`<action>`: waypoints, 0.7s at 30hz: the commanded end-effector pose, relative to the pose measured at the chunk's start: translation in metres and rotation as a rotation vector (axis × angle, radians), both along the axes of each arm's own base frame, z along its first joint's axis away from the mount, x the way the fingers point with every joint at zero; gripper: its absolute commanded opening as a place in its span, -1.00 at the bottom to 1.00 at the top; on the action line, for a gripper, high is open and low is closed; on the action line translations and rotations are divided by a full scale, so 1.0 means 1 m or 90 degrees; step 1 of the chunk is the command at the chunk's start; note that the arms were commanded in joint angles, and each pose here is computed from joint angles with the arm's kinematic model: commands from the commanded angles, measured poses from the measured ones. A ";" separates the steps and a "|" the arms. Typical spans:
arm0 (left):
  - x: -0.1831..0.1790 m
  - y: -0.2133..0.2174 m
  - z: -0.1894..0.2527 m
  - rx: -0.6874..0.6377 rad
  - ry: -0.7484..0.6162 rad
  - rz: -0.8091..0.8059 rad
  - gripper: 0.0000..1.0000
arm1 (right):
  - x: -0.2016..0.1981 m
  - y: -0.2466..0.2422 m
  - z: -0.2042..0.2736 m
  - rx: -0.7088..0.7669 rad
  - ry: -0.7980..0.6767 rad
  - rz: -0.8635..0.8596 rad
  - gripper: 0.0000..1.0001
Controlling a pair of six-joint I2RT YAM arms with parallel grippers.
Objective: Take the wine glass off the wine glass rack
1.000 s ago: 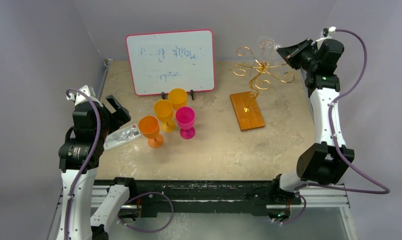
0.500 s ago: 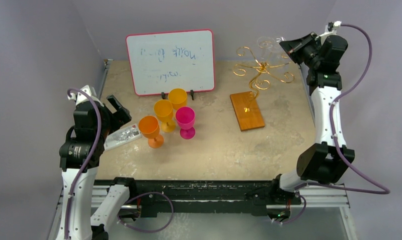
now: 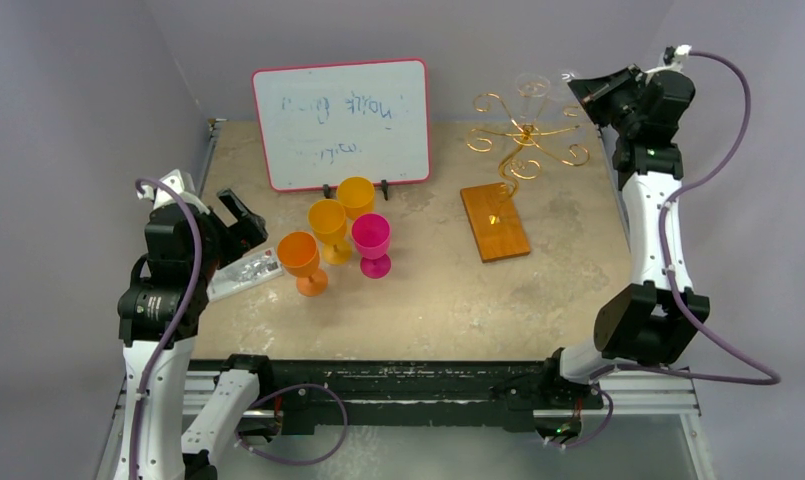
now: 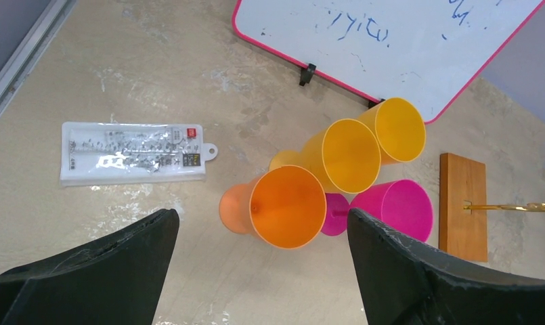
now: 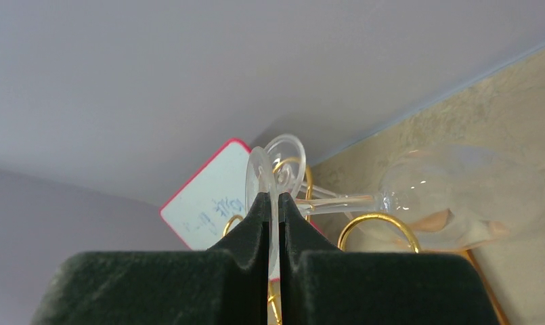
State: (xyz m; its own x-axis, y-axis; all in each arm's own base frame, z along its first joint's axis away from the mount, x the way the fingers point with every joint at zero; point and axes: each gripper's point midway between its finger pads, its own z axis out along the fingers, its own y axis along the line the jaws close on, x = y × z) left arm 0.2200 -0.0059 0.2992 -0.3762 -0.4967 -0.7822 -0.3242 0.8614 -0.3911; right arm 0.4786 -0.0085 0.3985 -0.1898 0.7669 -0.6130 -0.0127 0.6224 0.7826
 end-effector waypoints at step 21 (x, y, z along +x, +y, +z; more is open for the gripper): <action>0.007 -0.018 0.007 -0.027 -0.031 -0.061 0.91 | -0.086 -0.065 0.084 -0.136 -0.147 -0.290 -1.00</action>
